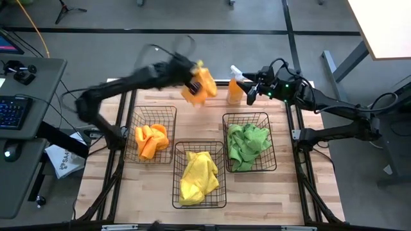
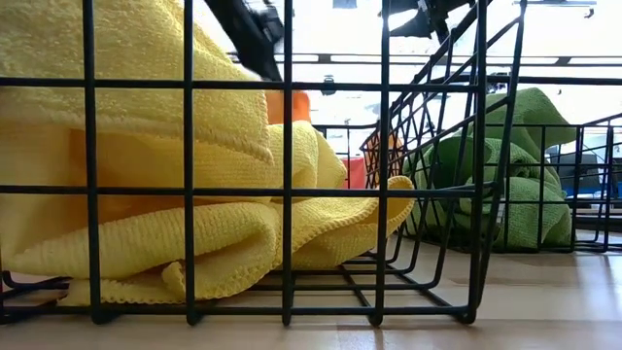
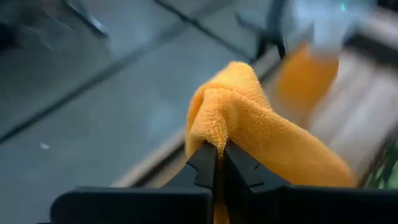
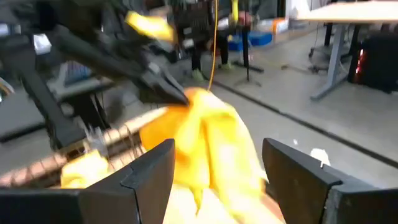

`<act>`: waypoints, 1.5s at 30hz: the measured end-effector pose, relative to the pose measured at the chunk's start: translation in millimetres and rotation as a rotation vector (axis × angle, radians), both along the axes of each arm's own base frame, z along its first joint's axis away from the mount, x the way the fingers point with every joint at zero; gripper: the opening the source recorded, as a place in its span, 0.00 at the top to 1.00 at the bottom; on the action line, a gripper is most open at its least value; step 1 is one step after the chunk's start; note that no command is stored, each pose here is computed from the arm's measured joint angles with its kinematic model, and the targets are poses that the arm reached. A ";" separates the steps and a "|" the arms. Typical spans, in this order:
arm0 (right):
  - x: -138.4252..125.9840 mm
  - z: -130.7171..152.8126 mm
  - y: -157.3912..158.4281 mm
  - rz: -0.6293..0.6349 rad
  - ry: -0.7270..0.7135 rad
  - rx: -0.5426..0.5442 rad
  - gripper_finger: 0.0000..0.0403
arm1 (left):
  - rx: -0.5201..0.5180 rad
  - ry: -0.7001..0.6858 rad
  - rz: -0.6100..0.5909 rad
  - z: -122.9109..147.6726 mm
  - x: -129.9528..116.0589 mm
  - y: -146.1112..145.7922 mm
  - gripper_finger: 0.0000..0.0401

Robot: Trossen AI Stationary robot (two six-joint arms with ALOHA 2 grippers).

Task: Sort microfiber towel by color & place in baskets
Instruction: Put the microfiber cloth into the left basket

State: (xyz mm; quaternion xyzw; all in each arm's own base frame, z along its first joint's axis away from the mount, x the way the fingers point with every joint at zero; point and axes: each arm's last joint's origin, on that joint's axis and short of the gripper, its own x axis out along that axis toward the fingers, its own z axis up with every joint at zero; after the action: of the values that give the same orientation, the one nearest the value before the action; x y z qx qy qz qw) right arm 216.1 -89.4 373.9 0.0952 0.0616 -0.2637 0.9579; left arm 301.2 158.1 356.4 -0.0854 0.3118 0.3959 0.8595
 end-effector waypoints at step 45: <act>-1.2 1.8 -0.9 0.025 -0.073 0.107 0.41 | -0.562 0.405 0.269 -88.5 -113.3 -190.8 0.83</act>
State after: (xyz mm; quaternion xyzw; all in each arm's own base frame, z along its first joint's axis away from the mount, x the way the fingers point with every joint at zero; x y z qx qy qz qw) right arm 214.9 -90.3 375.7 0.1551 0.0420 -0.2442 0.9563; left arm 187.9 -32.7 268.0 -0.2782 0.5578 0.4133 0.6638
